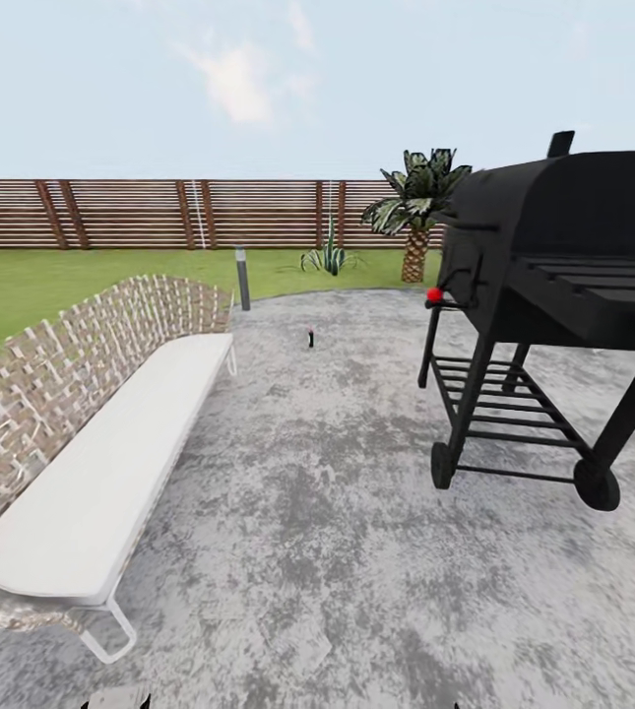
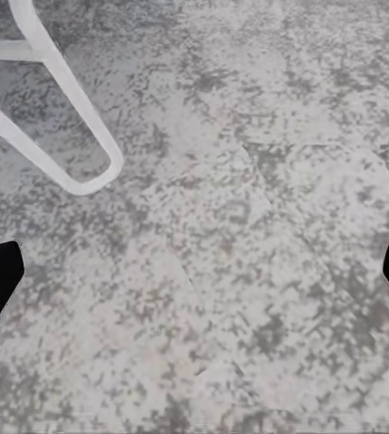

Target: In the garden, pick up the pesticide atomizer on the floor and spray pesticide onto both trees until each tree trunk is fully covered.

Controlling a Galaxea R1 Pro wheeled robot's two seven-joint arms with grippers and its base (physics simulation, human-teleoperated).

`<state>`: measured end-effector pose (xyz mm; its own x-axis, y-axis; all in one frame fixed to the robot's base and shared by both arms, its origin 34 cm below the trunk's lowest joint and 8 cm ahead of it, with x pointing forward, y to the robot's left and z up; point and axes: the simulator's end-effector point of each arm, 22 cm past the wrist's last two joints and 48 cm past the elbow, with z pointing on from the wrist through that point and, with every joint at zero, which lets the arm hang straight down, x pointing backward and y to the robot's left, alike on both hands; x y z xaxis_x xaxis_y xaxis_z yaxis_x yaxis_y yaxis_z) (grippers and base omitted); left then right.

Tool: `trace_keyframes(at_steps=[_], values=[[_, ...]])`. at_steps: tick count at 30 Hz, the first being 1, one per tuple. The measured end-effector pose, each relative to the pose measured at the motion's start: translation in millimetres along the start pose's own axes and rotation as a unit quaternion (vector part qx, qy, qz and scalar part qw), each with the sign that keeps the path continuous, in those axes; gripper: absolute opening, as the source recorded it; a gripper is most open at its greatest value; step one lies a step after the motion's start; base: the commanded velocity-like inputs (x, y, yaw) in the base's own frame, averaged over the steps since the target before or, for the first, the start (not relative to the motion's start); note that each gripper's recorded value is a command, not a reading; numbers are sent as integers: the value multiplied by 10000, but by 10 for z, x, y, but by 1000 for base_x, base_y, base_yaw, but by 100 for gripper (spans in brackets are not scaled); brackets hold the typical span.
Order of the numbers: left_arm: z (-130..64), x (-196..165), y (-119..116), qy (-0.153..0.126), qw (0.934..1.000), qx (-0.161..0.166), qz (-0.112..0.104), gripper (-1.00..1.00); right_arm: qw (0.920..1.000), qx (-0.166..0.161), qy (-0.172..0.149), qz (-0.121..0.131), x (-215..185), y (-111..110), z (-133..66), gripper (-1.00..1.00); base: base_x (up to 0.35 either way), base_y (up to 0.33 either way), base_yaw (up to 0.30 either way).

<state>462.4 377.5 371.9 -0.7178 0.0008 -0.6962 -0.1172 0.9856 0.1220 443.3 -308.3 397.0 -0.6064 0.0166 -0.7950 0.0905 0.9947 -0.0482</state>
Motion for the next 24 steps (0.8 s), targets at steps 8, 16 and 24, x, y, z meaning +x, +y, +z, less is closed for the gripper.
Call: trace_keyframes(at_steps=[8, 16, 24], values=[[0, 0, 0, -1, 10000, 0, 0, 100, 10000, 7, 0, 1, 0, -3, 0, 100, 340, 0, 0], [0, 0, 0, 0, 10000, 0, 1, 100, 10000, 7, 0, 0, 0, -3, 0, 100, 340, 0, 0], [0, 0, 0, 0, 10000, 0, 1, 100, 10000, 7, 0, 0, 0, -3, 0, 100, 340, 0, 0]])
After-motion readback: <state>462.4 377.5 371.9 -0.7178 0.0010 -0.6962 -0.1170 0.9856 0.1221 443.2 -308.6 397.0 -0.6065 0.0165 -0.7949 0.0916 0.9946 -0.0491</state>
